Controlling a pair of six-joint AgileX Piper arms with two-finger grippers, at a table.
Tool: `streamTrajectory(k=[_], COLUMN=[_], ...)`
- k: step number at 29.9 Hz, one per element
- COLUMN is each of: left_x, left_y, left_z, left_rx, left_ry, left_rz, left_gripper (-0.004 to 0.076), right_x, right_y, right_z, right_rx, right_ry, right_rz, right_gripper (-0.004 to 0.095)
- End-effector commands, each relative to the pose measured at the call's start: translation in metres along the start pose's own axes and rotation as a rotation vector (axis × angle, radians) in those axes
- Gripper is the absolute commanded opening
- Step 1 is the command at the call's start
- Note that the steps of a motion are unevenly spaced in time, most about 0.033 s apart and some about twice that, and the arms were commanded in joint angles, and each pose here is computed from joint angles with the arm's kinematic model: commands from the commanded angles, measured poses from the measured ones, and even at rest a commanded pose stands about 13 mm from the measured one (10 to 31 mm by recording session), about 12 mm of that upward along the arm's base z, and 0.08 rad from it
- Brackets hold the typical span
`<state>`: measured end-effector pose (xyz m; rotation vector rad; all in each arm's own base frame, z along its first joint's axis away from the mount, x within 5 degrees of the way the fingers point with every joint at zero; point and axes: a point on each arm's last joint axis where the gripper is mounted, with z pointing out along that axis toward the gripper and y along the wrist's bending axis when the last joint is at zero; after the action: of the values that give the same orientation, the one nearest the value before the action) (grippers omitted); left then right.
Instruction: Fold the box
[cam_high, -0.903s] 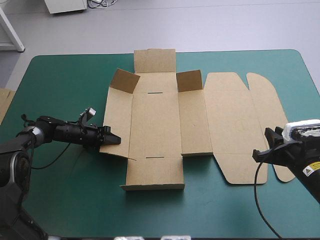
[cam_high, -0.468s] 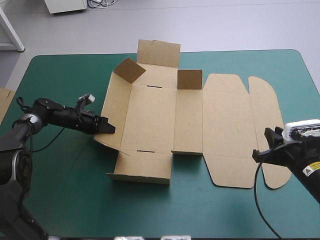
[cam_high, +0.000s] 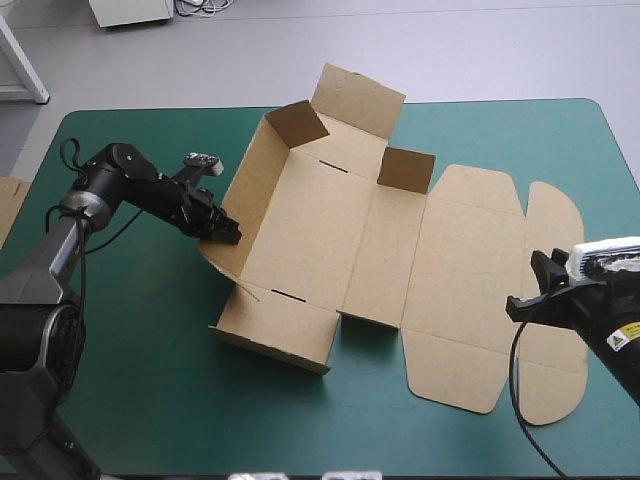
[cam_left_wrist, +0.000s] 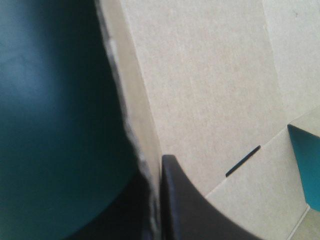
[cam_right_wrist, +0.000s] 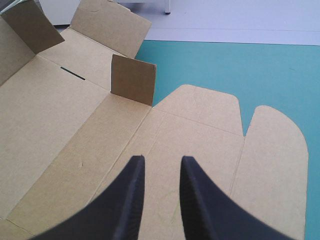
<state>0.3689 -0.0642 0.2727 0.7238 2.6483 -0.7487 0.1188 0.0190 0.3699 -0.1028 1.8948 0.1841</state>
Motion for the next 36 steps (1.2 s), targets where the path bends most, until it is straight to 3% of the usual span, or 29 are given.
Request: streamTrajectory(k=[1, 10, 23, 30, 36], left_x=[-0.016, -0.045, -0.064, -0.067, -0.069], left_y=[-0.031, -0.066, -0.143, -0.173, -0.194], left_z=[-0.036, -0.059, -0.064, -0.062, -0.060], left_rx=[-0.002, -0.286, -0.546, -0.800, -0.943], left_ry=[-0.039, -0.016, -0.007, 0.050, 0.052], left_rz=[0.101, 0.238, 0.551, 0.741, 0.859], left_gripper=[-0.0010, -0.0010, -0.0010, -0.0010, -0.0010], right_x=[-0.018, -0.019, -0.023, -0.029, -0.033], right_y=[-0.001, -0.001, -0.002, -0.003, -0.005], right_z=[-0.004, -0.004, -0.005, -0.006, -0.007], right_rx=[0.019, 0.022, 0.027, 0.037, 0.074], right_ry=[-0.118, -0.132, -0.178, -0.247, -0.295], right_rz=[-0.016, -0.019, -0.011, -0.013, -0.088], right_gripper=[0.0238, 0.0238, 0.0237, 0.0237, 0.0237])
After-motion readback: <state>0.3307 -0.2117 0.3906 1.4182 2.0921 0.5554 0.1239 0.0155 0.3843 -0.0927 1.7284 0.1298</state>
